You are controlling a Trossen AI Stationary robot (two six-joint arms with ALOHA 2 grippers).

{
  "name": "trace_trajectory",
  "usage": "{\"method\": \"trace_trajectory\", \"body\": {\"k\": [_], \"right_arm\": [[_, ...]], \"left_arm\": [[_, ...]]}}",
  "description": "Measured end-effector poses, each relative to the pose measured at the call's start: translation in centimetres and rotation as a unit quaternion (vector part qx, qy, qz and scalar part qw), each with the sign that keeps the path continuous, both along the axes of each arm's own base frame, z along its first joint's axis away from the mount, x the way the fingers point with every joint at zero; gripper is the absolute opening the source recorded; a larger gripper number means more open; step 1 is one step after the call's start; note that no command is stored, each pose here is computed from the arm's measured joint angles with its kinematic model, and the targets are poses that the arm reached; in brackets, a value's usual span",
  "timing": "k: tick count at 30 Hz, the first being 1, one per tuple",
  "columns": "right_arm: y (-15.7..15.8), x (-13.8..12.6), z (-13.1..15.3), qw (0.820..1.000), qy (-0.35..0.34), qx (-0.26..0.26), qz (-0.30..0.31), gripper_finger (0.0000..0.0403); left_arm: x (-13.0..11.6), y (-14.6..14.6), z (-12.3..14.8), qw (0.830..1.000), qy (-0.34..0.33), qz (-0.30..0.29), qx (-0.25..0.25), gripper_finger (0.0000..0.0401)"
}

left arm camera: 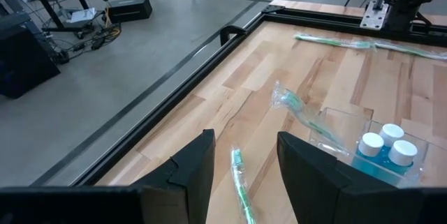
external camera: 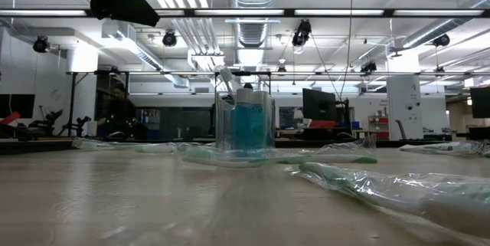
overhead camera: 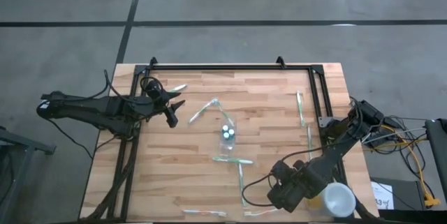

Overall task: Pick & Place toothbrushing station
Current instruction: Put the blue mouthwash bottle into the middle of the transparent organizer

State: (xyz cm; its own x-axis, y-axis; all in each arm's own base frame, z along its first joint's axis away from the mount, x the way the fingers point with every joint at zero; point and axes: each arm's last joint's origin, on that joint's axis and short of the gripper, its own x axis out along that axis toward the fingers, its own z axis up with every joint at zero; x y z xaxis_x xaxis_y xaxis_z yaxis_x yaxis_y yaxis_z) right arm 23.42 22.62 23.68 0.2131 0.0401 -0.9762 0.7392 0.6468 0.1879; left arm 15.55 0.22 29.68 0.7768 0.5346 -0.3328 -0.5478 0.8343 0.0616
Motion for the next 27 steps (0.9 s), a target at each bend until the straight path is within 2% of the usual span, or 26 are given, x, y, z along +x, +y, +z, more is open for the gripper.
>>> {"method": "trace_trajectory", "body": {"k": [27], "right_arm": [[0.0,-0.2,-1.6,1.0,0.01,0.019,0.011,0.0187]], "left_arm": [[0.0,0.0,0.0,1.0,0.0,0.0,0.0,0.0161]]}}
